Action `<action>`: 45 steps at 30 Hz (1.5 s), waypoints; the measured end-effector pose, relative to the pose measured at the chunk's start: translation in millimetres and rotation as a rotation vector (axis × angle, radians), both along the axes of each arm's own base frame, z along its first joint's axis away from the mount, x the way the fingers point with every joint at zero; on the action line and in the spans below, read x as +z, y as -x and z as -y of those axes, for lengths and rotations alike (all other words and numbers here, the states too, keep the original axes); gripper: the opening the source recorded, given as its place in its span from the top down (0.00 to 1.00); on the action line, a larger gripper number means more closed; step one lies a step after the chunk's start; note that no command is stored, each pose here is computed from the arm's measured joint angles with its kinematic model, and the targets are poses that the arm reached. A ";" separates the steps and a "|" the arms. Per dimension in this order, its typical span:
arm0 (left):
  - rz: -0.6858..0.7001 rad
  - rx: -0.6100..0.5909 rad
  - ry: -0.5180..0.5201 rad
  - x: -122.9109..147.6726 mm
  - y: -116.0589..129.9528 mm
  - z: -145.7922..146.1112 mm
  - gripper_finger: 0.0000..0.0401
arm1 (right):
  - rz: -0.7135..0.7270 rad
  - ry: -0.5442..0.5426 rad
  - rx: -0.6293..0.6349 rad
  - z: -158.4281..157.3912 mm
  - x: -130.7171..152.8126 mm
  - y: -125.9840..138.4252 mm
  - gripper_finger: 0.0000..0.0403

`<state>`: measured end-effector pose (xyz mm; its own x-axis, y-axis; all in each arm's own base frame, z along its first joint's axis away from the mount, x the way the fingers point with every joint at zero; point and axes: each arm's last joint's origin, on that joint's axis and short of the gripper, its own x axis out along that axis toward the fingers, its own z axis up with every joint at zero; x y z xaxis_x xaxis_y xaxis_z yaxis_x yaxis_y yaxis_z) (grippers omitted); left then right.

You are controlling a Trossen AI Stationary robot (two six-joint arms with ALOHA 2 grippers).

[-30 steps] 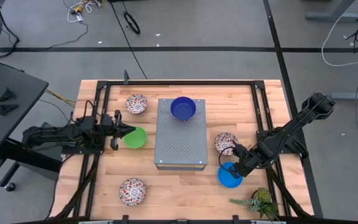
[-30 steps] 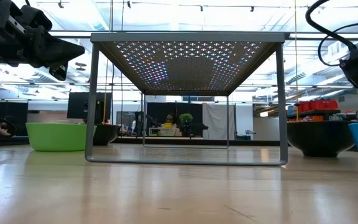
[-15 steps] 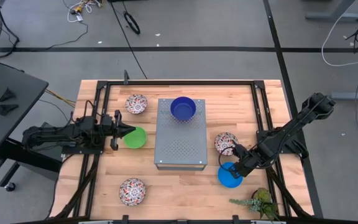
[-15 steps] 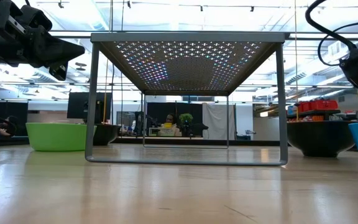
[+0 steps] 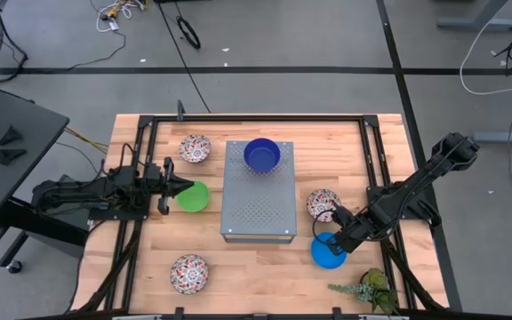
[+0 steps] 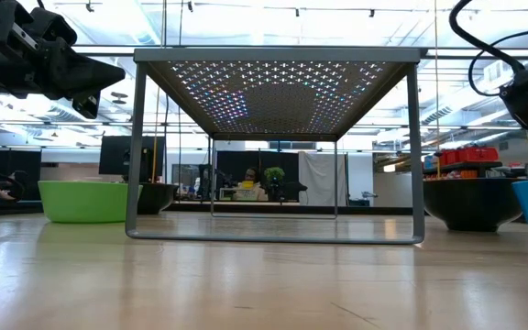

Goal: Pick & Place Mini bowls
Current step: Stack the light blue bowl on top of the dark blue bowl on the shelf

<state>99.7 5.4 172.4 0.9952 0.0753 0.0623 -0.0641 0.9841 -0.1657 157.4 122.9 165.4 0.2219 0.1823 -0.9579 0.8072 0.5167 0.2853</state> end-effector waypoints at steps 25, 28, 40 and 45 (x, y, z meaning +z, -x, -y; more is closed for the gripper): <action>0.000 0.000 0.000 0.0 0.0 0.0 0.97 | 0.090 -0.136 0.044 -9.3 6.5 -8.9 1.00; 0.000 0.000 0.000 0.0 0.0 0.0 0.97 | 0.166 -0.192 0.068 -11.0 16.1 -10.4 1.00; 0.000 0.000 0.000 0.0 0.0 0.0 0.97 | 0.502 -0.235 0.107 -1.4 101.5 -10.5 1.00; 0.000 0.000 0.000 0.0 0.0 0.0 0.97 | 0.595 -0.188 0.117 9.0 137.6 -16.9 1.00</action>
<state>99.7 5.4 172.4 0.9952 0.0754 0.0626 -0.0641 0.9841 -0.1657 174.3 113.9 303.0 0.6747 0.3904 -0.6263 0.4242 0.4893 0.7620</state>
